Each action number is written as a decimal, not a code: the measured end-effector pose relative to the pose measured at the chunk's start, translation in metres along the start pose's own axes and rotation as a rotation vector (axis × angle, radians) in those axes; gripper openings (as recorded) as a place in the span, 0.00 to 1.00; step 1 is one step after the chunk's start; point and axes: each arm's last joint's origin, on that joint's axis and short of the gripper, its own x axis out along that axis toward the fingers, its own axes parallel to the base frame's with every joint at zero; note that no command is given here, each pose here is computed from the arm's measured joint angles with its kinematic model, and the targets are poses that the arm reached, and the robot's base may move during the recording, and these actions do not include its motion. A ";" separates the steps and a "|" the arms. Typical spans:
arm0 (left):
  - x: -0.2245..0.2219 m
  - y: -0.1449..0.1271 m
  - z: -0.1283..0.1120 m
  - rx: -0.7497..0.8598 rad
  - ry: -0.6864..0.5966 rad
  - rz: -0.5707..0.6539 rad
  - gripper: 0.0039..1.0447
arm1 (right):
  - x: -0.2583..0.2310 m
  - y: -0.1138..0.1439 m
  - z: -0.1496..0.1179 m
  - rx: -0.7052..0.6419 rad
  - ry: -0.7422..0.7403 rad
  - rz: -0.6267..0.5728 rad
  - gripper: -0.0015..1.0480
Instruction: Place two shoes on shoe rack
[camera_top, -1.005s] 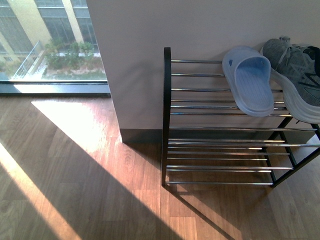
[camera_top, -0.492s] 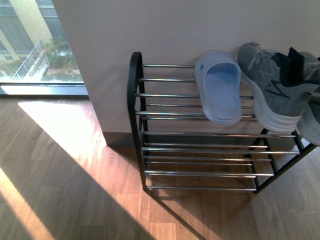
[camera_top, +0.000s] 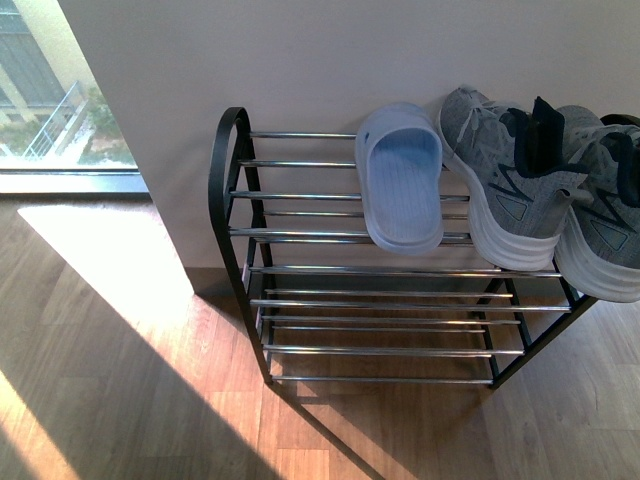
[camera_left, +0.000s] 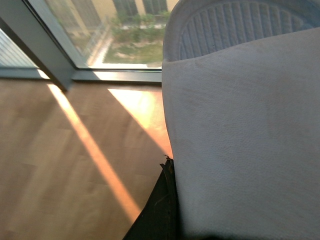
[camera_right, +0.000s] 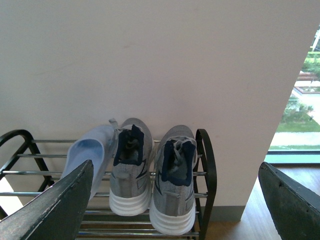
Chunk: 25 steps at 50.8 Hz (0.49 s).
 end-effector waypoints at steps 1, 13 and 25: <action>0.007 -0.005 0.008 -0.078 -0.002 -0.033 0.02 | 0.000 0.000 0.000 0.000 0.000 0.003 0.91; 0.095 -0.085 0.043 -0.261 0.153 -0.265 0.02 | 0.000 0.000 0.000 0.000 0.000 0.003 0.91; 0.173 -0.150 0.041 -0.026 0.253 -0.204 0.02 | 0.000 0.000 0.000 0.000 0.000 0.002 0.91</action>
